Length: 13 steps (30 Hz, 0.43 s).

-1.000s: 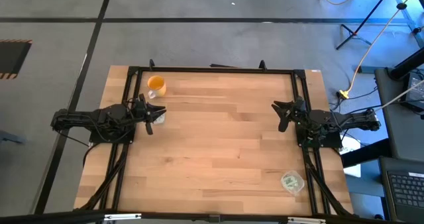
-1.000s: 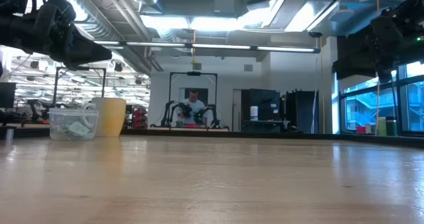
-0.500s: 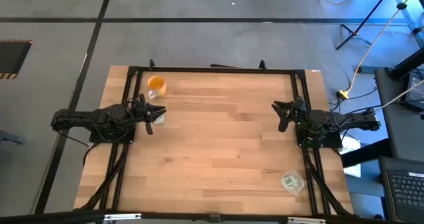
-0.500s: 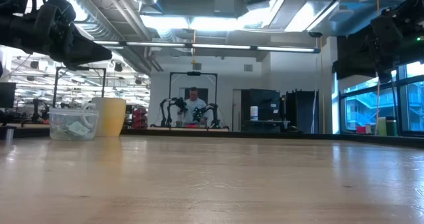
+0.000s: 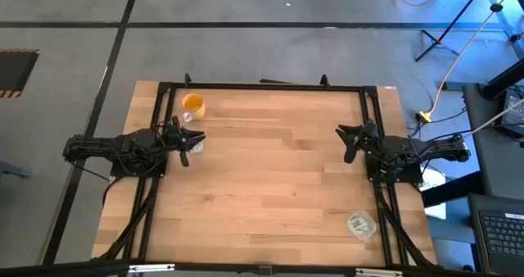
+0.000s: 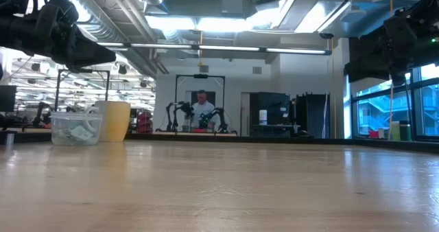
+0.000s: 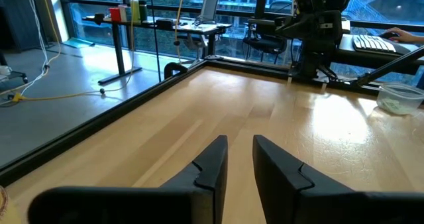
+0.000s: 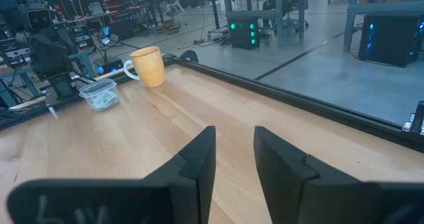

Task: Pick and place items into bin
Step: Return to Home Position

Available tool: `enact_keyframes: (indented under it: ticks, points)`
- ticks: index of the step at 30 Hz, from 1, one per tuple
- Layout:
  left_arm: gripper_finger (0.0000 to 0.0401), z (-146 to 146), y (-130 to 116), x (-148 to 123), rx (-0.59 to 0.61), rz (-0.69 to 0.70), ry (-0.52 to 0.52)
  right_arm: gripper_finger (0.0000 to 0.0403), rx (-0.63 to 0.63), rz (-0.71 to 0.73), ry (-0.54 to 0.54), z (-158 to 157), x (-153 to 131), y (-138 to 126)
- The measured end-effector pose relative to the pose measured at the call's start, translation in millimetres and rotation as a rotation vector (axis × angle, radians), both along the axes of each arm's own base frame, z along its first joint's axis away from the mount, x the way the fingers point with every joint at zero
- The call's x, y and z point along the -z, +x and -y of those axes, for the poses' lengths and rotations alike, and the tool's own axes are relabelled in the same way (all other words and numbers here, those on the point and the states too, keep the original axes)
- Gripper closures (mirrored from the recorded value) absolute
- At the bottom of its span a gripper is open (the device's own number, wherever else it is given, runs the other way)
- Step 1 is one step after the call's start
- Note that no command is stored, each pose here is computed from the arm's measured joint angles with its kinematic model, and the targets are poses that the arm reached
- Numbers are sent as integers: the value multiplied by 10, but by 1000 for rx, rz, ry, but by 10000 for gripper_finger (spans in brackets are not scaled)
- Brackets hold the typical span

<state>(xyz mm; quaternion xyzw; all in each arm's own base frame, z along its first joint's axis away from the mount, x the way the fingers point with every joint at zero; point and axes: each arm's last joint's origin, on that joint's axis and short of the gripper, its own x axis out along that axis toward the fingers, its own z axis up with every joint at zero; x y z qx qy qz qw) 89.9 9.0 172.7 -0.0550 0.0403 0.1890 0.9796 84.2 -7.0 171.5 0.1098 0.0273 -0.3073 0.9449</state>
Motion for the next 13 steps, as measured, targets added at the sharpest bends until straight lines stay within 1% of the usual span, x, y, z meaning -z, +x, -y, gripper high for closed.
enact_keyframes:
  ticks: [13]
  points:
    - [335,0,0,0,0,0,0,297,0,0,0,0,0,0]
